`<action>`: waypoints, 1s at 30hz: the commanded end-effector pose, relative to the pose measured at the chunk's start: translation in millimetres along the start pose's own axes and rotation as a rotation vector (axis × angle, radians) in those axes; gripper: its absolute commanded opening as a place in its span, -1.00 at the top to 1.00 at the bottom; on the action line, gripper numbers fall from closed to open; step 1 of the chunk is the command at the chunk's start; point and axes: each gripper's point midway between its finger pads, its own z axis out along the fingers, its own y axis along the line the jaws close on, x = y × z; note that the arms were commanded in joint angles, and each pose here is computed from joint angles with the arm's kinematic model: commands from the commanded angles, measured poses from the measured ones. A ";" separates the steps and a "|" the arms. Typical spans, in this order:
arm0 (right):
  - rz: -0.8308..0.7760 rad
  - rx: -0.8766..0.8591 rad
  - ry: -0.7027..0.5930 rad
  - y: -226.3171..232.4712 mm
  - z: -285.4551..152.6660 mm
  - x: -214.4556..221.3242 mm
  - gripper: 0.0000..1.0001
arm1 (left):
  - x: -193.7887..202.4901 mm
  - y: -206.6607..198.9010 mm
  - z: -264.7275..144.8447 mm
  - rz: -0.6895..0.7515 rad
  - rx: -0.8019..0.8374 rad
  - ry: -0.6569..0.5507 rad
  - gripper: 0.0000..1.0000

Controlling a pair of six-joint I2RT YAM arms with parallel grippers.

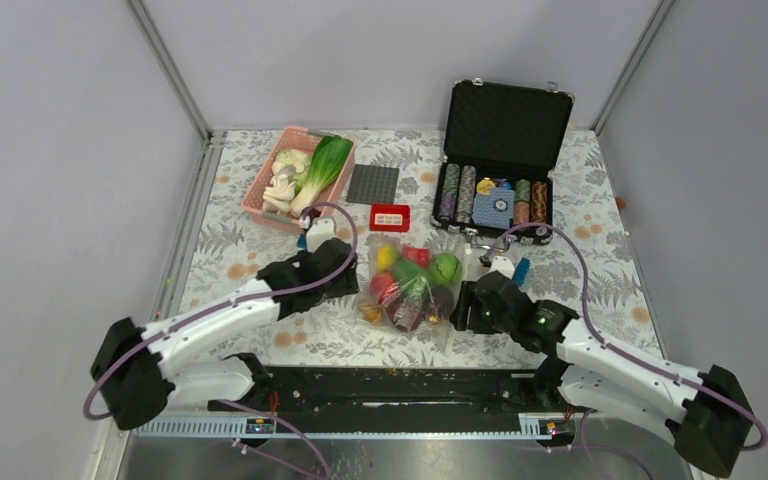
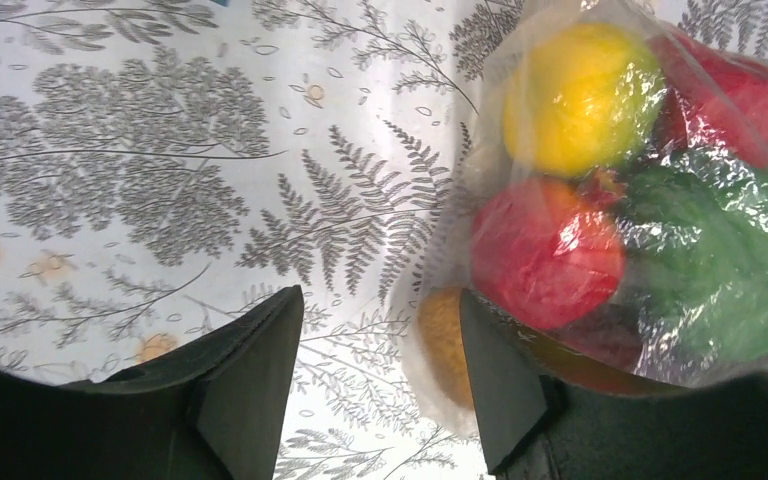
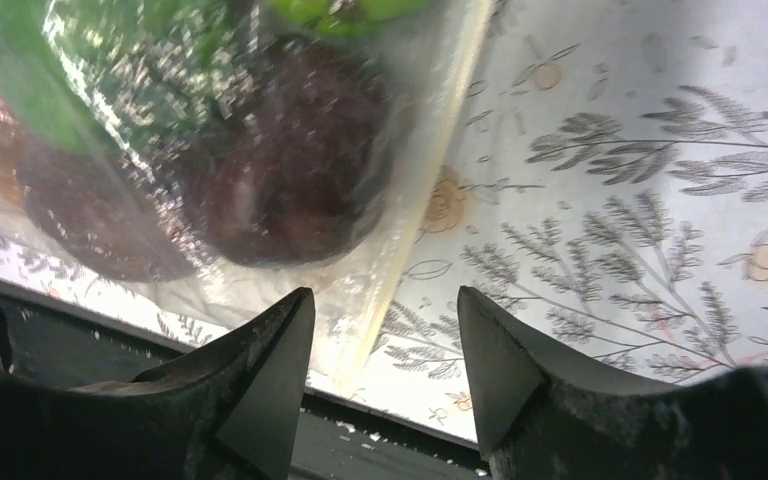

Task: Open the zip-top bag and remove the fake food
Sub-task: Pick up the zipper food storage bag at the center of the board.

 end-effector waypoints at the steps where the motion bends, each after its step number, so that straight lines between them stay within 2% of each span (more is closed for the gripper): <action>1: 0.119 0.025 -0.041 -22.5 -1.6 -4.0 -0.26 | -7.2 23.1 -17.1 -0.019 -0.017 -0.056 -0.21; 6: 0.295 -0.159 -0.127 -11.4 -4.6 -26.1 -0.29 | -4.5 29.4 -29.3 -0.060 0.017 -0.067 -0.23; 9: 0.337 -0.256 -0.151 2.3 -4.5 -38.6 -0.29 | -7.1 28.3 -35.8 -0.084 0.048 -0.082 -0.25; 15: 0.422 -0.317 -0.153 9.3 13.0 -48.8 -0.19 | -13.1 24.5 -46.5 -0.091 0.090 -0.097 -0.30; 24: 0.475 -0.265 -0.144 -3.6 34.1 -42.2 -0.10 | -13.2 30.1 -55.0 -0.103 0.110 -0.113 -0.34; 30: 0.506 -0.312 -0.153 -1.1 40.3 -39.2 -0.02 | -10.6 31.1 -53.3 -0.108 0.107 -0.107 -0.34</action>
